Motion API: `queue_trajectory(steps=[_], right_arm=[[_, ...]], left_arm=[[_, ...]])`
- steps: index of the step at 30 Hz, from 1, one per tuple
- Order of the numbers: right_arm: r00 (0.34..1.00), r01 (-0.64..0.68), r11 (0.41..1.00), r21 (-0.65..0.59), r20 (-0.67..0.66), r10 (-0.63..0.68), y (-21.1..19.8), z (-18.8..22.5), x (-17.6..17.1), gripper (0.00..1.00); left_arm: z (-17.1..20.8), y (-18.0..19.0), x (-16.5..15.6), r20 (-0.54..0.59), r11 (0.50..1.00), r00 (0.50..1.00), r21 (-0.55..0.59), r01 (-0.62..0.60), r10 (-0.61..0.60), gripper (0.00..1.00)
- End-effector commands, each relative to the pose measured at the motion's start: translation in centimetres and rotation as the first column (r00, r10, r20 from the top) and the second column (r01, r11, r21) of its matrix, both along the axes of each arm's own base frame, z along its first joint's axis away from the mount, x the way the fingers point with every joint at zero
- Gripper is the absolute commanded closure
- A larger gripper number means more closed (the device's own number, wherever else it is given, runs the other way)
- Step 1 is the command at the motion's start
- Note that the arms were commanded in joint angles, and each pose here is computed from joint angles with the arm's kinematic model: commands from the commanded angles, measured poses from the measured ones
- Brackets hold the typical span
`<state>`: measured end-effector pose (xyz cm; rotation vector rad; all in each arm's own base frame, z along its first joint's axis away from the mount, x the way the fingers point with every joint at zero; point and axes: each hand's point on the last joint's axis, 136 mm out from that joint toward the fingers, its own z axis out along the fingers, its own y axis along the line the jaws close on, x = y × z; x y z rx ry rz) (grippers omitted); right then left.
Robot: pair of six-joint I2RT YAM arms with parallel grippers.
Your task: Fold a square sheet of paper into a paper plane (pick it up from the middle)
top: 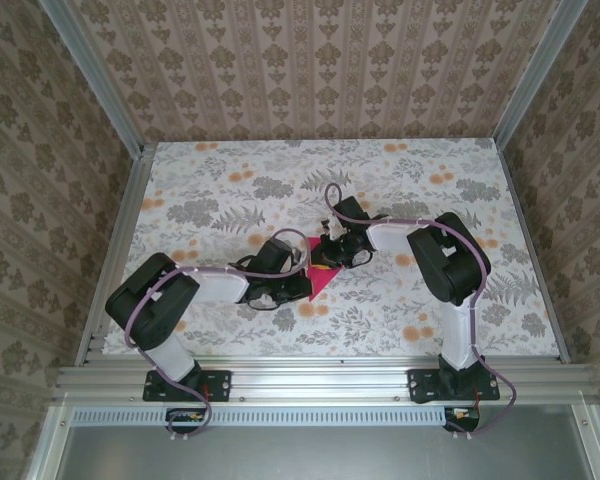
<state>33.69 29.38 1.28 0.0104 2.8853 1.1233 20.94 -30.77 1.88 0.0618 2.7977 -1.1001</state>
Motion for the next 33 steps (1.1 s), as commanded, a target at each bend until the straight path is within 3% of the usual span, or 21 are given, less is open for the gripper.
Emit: queue_trajectory(steps=[1, 12, 21, 33], right_arm=[[0.994, -0.005, 0.989, -0.15, -0.111, -0.012, -2.1, -4.3, -2.5, 0.87], [0.994, -0.003, 0.988, -0.151, -0.108, -0.014, -2.2, -4.3, -2.4, 0.87], [0.994, -0.002, 0.989, -0.15, -0.109, -0.014, -2.1, -4.4, -2.4, 0.87], [0.993, -0.004, 0.989, -0.151, -0.114, -0.013, -2.1, -4.5, -2.5, 0.87]], left_arm=[[-2.9, 2.5, -4.7, -0.186, 0.992, 0.982, 0.118, 0.048, -0.026, 0.94], [-0.6, 2.9, -6.9, -0.189, 0.992, 0.979, 0.081, 0.097, -0.08, 0.92], [7.2, 1.3, -0.2, 0.04, 0.996, 0.999, -0.088, 0.013, -0.009, 0.89], [4.9, -2.2, 2.7, 0.032, 0.986, 0.999, -0.161, 0.048, -0.043, 0.87]])
